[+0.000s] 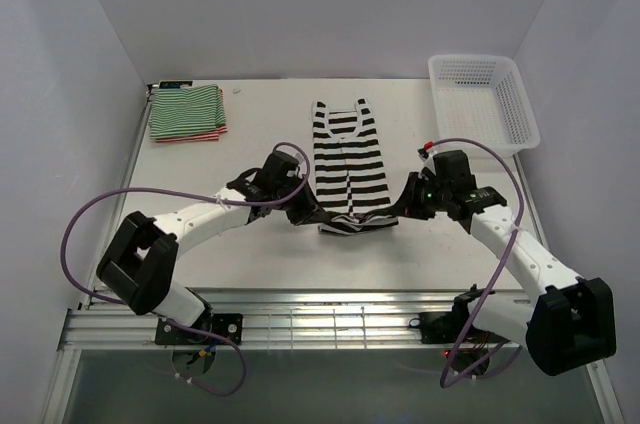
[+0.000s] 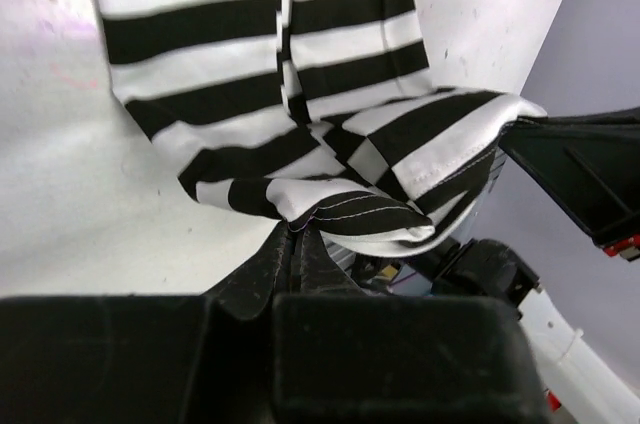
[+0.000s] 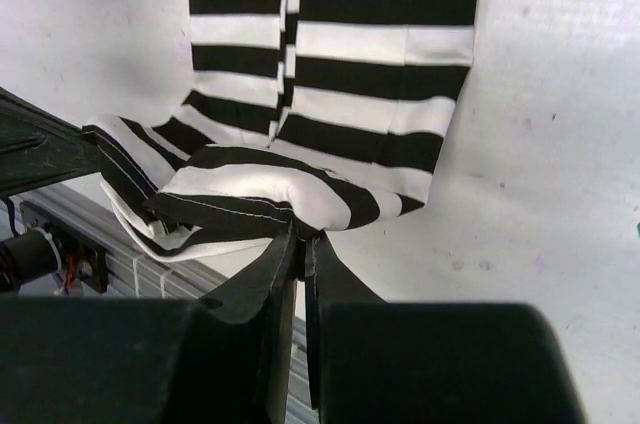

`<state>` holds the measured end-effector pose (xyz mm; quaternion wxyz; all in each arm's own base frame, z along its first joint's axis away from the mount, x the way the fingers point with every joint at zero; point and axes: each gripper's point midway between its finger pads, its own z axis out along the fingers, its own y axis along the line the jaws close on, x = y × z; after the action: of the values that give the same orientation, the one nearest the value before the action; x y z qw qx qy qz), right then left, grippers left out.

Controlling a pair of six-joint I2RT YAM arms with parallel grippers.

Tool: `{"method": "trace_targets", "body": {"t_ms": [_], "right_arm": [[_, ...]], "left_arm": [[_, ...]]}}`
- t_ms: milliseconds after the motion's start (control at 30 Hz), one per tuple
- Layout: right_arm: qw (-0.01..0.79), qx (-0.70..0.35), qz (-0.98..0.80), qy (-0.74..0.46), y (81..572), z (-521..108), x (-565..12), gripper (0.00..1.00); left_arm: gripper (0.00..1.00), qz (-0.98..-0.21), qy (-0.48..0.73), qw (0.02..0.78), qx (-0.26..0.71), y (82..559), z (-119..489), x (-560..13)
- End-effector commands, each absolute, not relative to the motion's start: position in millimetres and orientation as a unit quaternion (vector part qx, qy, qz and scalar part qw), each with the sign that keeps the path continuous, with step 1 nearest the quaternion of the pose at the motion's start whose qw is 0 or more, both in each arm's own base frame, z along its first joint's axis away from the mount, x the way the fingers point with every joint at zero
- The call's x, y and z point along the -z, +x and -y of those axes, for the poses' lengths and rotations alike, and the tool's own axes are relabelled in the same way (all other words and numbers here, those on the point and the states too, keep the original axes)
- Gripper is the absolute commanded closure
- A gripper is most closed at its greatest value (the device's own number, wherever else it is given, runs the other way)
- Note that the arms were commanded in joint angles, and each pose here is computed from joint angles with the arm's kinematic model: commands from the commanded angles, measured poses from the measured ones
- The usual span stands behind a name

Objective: Fold and stack the tank tops
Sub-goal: Fold the tank top

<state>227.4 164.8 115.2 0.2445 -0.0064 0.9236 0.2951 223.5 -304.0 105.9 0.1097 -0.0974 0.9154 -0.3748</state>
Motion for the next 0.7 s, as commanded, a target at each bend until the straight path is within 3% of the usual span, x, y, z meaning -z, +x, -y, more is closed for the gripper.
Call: {"method": "trace_targets", "body": {"t_ms": [0,233,667], "right_arm": [[0.313,-0.288,-0.905,-0.012,270.0,-167.1,-144.4,0.92],[0.357,-0.284,-0.89,-0.016,318.6,-174.0,-169.9,0.92],[0.376,-0.292,-0.879,-0.021,386.2,-183.3,-177.8,0.92]], "left_arm": [[1.0,-0.903,-0.087,0.159,0.39,263.3,305.0,-132.4],[1.0,-0.898,-0.077,0.213,0.377,320.1,298.9,-152.0],[1.0,-0.9,-0.089,0.23,0.36,387.2,287.1,-147.7]]}}
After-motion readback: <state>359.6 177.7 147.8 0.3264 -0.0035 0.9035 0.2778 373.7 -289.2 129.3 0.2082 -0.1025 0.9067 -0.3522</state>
